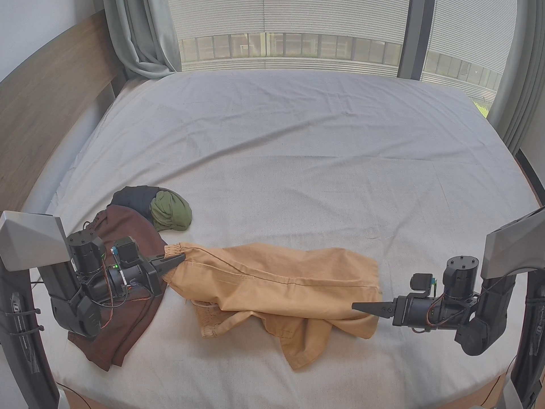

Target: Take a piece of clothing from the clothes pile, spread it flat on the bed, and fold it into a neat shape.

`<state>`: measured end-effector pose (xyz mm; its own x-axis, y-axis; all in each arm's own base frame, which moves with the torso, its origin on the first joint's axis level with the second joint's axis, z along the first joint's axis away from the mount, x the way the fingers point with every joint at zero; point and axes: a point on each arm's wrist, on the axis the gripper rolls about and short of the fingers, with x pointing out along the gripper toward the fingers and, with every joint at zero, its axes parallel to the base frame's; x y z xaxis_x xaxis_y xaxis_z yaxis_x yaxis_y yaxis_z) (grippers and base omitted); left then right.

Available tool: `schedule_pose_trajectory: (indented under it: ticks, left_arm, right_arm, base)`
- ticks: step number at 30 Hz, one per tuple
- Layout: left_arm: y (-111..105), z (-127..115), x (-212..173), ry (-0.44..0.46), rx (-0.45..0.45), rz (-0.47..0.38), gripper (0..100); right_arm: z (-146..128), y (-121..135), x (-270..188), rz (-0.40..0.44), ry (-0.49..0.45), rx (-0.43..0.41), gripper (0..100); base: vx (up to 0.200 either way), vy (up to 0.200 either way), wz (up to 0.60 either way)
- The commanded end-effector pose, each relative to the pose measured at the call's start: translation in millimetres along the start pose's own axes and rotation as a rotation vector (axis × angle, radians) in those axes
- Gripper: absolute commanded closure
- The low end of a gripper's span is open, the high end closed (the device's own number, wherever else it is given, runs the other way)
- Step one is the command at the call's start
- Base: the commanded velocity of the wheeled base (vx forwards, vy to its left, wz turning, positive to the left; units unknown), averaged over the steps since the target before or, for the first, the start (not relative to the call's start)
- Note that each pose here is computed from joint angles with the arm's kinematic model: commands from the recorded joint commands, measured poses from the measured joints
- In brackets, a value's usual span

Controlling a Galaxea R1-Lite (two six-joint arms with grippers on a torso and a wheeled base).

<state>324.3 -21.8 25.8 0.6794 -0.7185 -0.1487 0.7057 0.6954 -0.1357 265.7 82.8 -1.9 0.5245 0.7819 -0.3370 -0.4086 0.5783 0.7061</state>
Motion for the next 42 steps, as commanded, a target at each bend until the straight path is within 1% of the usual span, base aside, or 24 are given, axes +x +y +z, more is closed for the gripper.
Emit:
schedule_pose_trajectory:
  ticks: [1,6,12,17,24,37,42]
  left_arm:
    - [-1,0,0,0.0,0.0,-0.002,100]
    - [-1,-1,0,0.001,0.0,-0.002,100]
    - [-1,-1,0,0.002,0.0,-0.003,100]
    - [0,-1,0,0.001,0.0,0.0,100]
    - [0,0,0,0.0,0.001,0.0,100]
    - [0,-1,-1,0.001,0.001,0.001,100]
    - [0,-1,-1,0.001,0.001,0.001,100]
  right_arm:
    - [4,-4,0,-0.004,-0.018,-0.001,0]
    - [12,-6,6,0.007,-0.041,-0.02,0]
    - [18,-19,12,-0.007,-0.064,-0.015,0]
    - [20,-24,11,-0.014,-0.076,-0.009,0]
    - [17,-20,12,-0.008,-0.061,-0.003,0]
    - [19,2,13,0.046,-0.056,-0.048,0]
    - [20,5,20,0.064,-0.054,-0.064,0]
  base:
    - [0.0,0.0,0.0]
    - [0.0,0.0,0.0]
    - [0.0,0.0,0.0]
    - [0.0,0.0,0.0]
    - [0.0,0.0,0.0]
    - [0.0,0.0,0.0]
    - [0.0,0.0,0.0]
